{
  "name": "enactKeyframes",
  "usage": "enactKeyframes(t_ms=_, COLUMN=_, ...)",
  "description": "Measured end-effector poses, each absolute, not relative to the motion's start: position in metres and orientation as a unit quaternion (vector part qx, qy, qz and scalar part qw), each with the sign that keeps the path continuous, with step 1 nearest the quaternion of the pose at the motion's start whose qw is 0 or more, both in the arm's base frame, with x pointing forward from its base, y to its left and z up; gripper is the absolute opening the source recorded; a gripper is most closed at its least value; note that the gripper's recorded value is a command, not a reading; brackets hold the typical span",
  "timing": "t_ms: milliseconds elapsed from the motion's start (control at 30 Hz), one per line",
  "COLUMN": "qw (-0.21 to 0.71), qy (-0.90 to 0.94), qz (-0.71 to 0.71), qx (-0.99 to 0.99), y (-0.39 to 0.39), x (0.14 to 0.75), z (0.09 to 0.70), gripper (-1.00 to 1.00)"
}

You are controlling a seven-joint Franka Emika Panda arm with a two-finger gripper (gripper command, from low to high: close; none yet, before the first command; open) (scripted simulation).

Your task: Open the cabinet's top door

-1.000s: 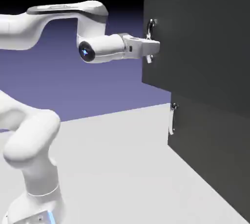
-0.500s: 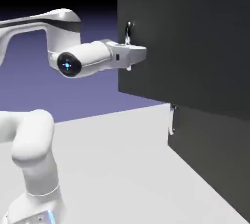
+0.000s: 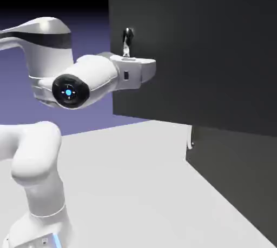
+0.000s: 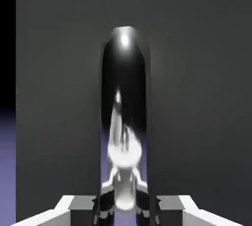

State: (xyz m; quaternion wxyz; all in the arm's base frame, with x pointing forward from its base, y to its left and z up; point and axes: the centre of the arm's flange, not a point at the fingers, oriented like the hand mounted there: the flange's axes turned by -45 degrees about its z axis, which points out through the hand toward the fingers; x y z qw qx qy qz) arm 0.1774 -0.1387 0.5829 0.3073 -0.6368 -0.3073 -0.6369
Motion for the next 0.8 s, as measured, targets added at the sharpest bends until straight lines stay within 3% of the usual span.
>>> enactKeyframes(t_ms=800, qw=0.45, qy=-0.45, qz=-0.545, qx=-0.545, y=-0.379, x=0.144, z=0.583, gripper=-1.0)
